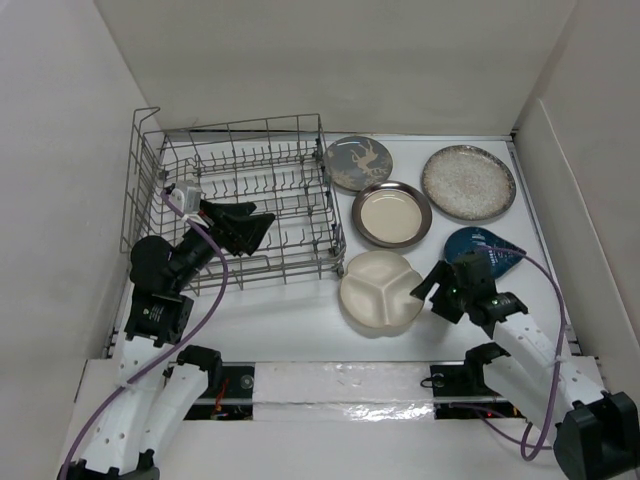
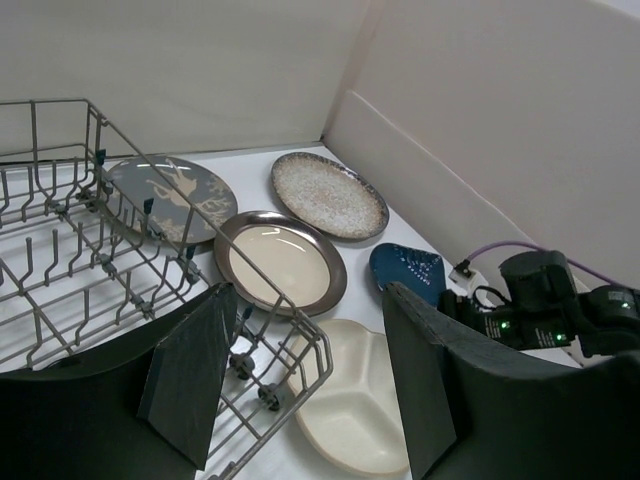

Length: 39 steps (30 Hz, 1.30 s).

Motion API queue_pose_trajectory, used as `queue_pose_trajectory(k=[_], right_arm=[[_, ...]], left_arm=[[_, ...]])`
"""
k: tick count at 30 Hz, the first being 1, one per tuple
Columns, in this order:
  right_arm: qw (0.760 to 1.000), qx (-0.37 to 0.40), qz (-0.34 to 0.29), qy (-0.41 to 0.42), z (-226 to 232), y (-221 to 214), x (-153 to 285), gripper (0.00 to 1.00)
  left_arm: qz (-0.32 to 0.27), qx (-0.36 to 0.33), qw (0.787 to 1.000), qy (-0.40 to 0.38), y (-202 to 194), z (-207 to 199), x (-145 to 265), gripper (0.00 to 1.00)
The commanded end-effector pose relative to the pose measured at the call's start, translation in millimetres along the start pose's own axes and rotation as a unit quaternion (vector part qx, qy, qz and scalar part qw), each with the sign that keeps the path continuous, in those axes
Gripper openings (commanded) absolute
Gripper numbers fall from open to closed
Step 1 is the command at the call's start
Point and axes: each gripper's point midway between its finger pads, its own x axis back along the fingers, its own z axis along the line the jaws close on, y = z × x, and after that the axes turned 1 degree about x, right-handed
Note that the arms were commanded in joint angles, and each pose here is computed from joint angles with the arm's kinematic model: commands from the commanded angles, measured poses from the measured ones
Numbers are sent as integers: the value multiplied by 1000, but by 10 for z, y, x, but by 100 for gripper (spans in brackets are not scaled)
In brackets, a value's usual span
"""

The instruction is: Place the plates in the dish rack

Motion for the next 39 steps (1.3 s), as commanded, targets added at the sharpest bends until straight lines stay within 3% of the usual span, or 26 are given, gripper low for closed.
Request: queue_pose_trajectory(k=[1,10,14,18,19,22,27,28,34,36,39], right_arm=[[999,-23,20,34,86,-105,-88,78],[998,-20,44,32,52,-200,-309,68],[997,-22,63,29,10,-286,-403,57],[997,-28,61,39,36,-290,-433,33],[997,-29,60,40,40,-284,-433,19],[997,-32,57,28,25,-260,-380,0],[1000,-12,12,10,73,-50,-33,0],[999,-4,-23,32,241,129,136,0],[992,43,-96,67,595,533,810,0],[984,65,-134,101,832,748,1178,0],[964,95,-197,152,1153,1046,1720,0]], left_arm=[[-12,-12,1000,-6,47,-24,-3,57],[-8,-6,1000,-2,28,4,-28,60],[-12,-10,1000,0,44,-7,4,61],[-10,-10,1000,2,41,0,-2,61],[-12,-11,1000,-1,48,-17,14,61],[-16,-13,1000,4,74,-6,8,61],[-17,-9,1000,-3,67,-36,22,61],[-18,-6,1000,-1,74,-30,16,61],[-14,6,1000,-15,27,-47,-21,60],[-10,4,1000,-23,30,-71,-38,58],[13,15,999,-38,-32,-91,-103,47]])
